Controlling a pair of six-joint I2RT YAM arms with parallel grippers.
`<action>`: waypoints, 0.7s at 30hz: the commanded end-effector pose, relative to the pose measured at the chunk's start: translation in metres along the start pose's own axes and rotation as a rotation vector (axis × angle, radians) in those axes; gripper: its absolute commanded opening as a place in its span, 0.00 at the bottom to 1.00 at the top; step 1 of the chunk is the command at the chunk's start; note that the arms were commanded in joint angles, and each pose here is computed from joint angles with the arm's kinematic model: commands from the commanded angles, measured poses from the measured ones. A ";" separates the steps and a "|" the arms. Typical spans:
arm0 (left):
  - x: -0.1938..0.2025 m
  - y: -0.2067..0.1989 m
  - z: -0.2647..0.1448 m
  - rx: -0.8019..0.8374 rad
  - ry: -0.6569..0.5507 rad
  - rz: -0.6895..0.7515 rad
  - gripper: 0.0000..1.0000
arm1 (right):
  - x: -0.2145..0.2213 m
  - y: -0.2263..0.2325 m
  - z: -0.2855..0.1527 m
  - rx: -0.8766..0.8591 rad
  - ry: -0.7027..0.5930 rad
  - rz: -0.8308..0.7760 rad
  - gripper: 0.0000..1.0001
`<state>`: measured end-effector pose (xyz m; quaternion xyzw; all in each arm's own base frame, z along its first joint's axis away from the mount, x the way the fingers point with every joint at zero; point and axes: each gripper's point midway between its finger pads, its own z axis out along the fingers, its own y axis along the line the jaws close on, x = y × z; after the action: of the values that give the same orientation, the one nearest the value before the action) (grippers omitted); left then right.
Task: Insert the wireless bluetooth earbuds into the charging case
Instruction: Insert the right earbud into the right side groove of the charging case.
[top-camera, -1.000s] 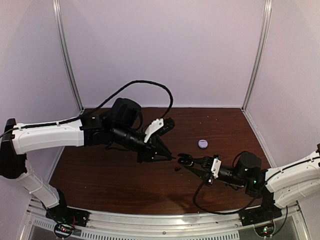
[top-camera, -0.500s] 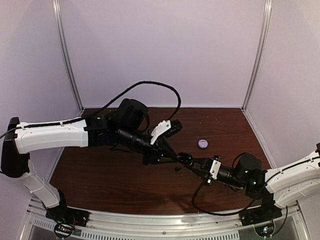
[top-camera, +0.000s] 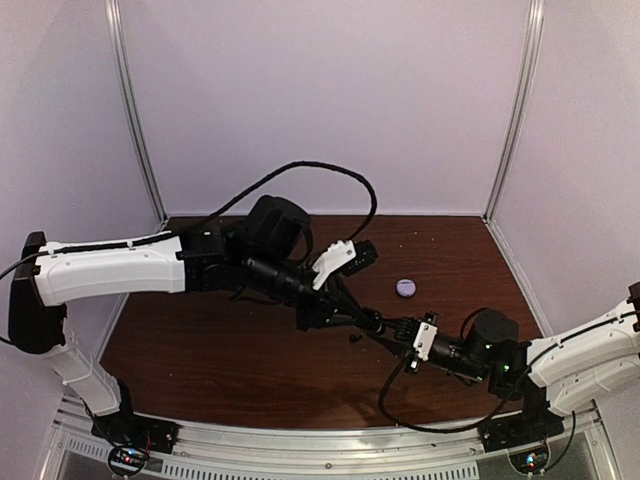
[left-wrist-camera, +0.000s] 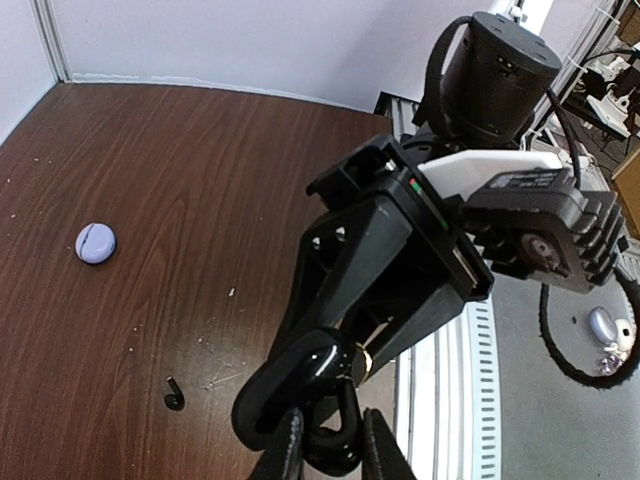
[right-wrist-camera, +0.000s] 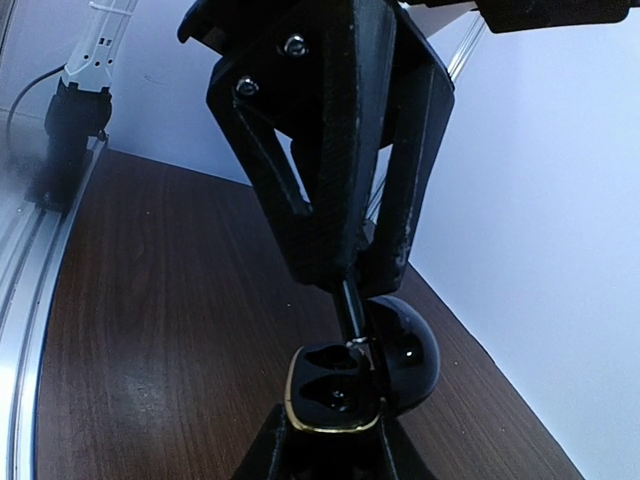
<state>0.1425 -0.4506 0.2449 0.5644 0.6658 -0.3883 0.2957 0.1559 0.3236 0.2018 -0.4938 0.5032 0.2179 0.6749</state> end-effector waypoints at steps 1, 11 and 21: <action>-0.008 0.003 0.004 -0.038 0.003 0.032 0.06 | -0.005 -0.004 0.005 0.020 -0.001 0.028 0.00; -0.004 0.002 0.011 -0.048 0.034 0.052 0.05 | -0.005 -0.005 0.008 0.030 0.001 0.072 0.00; -0.005 0.000 0.001 -0.069 0.024 0.061 0.06 | 0.002 -0.011 0.006 0.073 0.012 0.129 0.00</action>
<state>0.1424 -0.4548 0.2299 0.5791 0.6759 -0.3493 0.2929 0.1634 0.3226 0.1919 -0.4653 0.5428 0.2295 0.6605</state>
